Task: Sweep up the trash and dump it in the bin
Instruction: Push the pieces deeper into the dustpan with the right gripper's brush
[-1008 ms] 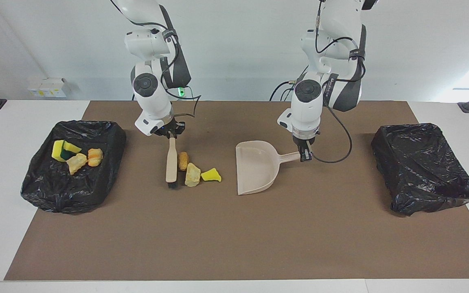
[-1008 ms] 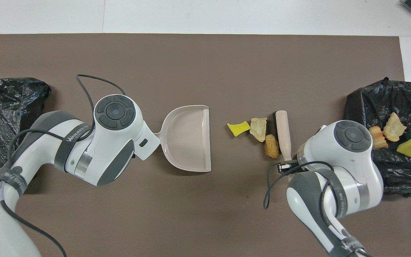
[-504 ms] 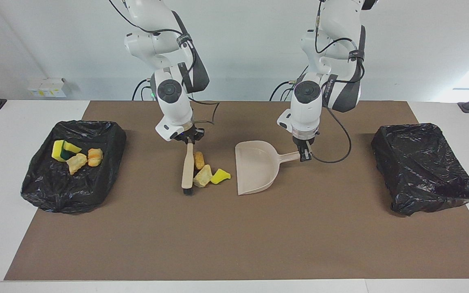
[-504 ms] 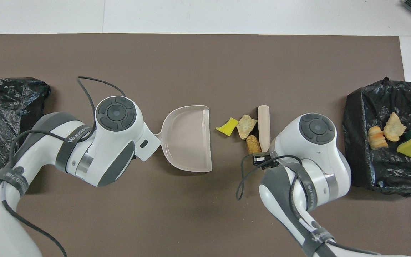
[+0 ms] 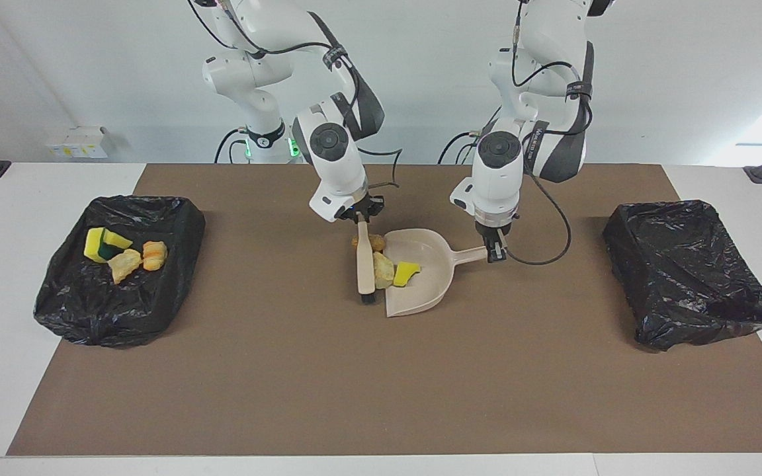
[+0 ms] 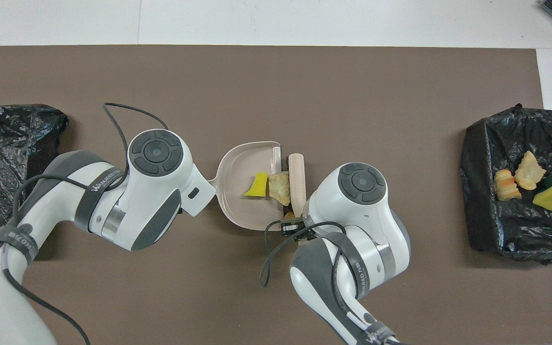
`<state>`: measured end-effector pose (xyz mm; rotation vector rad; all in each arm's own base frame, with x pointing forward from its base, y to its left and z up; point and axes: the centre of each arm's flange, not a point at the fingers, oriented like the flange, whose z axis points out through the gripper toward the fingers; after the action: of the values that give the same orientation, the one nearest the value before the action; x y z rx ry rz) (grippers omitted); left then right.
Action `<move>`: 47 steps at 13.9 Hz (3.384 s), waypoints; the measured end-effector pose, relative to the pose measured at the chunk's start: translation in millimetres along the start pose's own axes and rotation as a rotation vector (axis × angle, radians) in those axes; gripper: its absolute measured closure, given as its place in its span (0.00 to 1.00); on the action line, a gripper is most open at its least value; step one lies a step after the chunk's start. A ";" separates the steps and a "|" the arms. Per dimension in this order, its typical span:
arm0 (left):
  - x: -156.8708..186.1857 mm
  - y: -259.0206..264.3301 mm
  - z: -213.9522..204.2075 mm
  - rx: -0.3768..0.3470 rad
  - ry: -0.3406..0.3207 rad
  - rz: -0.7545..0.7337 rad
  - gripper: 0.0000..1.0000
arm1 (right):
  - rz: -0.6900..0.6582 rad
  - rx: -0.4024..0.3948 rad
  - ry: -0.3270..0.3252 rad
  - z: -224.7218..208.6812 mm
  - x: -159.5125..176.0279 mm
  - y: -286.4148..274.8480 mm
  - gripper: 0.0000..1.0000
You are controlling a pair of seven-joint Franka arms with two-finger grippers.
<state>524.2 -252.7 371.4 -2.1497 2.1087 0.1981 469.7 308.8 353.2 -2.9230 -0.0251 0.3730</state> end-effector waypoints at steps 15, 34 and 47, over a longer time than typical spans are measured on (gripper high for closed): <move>1.5 -0.7 0.7 0.016 0.011 0.002 0.68 | 0.104 0.038 -0.039 -61.8 -31.3 1.8 0.75; 1.0 -2.0 0.9 0.026 0.017 0.020 0.68 | 0.652 0.144 0.023 38.1 -85.4 -50.6 0.75; 0.4 -3.0 1.2 0.033 0.020 0.067 0.68 | 0.051 0.183 -0.002 -9.6 -56.9 -80.1 0.75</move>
<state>527.2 -252.8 370.2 -2.0732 2.1813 0.1484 417.7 383.2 392.0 -2.7471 0.0798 0.3651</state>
